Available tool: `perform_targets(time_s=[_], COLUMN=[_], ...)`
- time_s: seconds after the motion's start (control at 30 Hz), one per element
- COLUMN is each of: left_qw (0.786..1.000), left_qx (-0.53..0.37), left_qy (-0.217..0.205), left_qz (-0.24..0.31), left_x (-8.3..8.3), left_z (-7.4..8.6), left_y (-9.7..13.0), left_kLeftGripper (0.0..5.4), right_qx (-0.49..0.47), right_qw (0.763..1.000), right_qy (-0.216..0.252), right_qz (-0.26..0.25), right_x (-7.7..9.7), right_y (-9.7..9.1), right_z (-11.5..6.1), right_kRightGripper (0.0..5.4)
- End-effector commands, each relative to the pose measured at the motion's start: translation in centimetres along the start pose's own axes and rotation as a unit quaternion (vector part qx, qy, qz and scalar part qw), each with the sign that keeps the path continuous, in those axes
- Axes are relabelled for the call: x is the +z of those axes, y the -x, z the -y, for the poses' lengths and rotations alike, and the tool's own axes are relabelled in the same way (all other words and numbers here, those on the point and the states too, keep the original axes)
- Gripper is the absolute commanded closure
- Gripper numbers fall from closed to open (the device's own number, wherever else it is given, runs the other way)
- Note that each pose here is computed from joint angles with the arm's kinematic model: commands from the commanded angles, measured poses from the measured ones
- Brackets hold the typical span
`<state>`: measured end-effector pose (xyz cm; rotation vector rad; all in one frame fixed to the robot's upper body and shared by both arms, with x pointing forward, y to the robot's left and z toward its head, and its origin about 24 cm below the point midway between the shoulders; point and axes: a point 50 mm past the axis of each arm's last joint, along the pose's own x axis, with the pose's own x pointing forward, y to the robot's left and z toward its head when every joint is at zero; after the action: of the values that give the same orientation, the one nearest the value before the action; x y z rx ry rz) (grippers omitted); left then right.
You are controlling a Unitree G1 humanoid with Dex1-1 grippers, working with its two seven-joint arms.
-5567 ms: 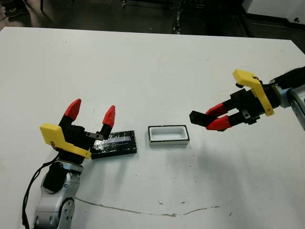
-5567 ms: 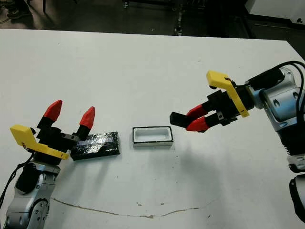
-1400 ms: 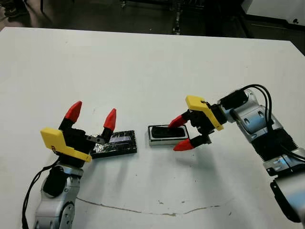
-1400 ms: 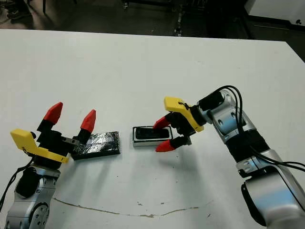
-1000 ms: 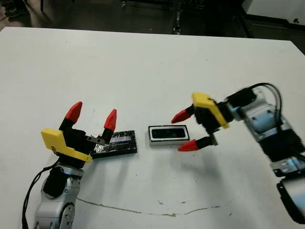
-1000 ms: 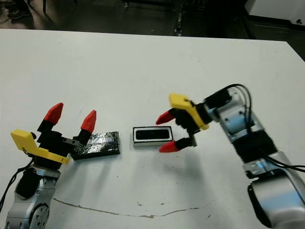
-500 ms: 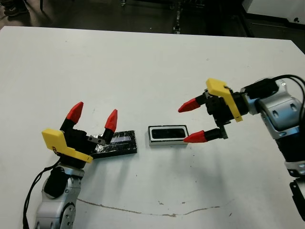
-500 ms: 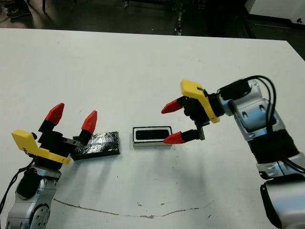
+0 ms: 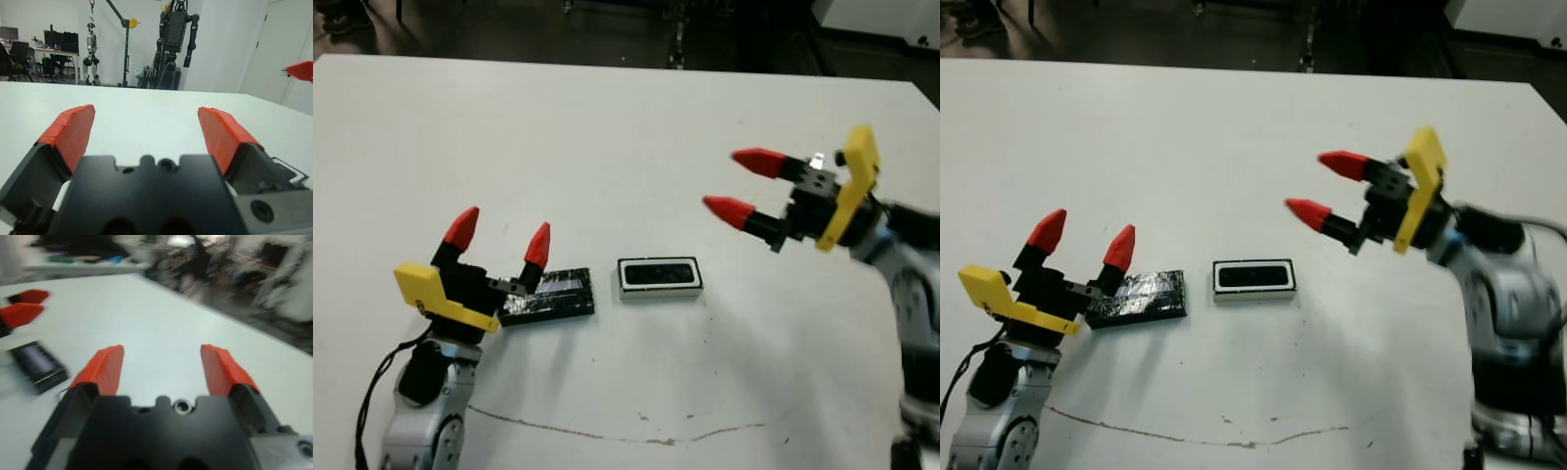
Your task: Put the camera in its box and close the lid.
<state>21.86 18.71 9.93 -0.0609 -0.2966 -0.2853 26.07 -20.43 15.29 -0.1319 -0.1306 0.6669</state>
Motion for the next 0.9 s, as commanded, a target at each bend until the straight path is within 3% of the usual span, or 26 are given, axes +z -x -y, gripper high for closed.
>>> perform_targets(time_s=[0.03, 0.27, 0.53, 0.73, 0.9], left_qw=[1.0, 0.997, 0.98, 0.941, 0.889], left_qx=[-0.023, -0.066, -0.182, -0.303, -0.394], left_qy=[-0.012, -0.033, -0.071, -0.094, -0.113], left_qz=[0.01, 0.021, -0.032, -0.116, -0.204], left_x=[1.2, 3.7, 6.3, 8.4, 9.5], left_z=[-0.5, -0.8, -2.6, -4.4, -5.0], left_y=[-0.2, -0.4, -1.4, -3.4, -5.4], left_kLeftGripper=[0.0, 0.0, 0.0, 0.0, 0.0], right_qx=[-0.094, -0.239, -0.271, -0.272, -0.274], right_qw=[0.995, 0.968, 0.959, 0.958, 0.958], right_qy=[-0.022, -0.076, -0.081, -0.085, -0.084], right_qz=[0.003, 0.015, 0.022, 0.02, 0.016], right_x=[-1.4, -3.0, -3.5, -3.7, -3.8], right_y=[2.7, 6.0, 6.7, 6.5, 6.2], right_z=[-1.0, -4.0, -6.0, -6.5, -6.6], right_kRightGripper=[2.04, 3.14, 4.45, 5.39, 5.39])
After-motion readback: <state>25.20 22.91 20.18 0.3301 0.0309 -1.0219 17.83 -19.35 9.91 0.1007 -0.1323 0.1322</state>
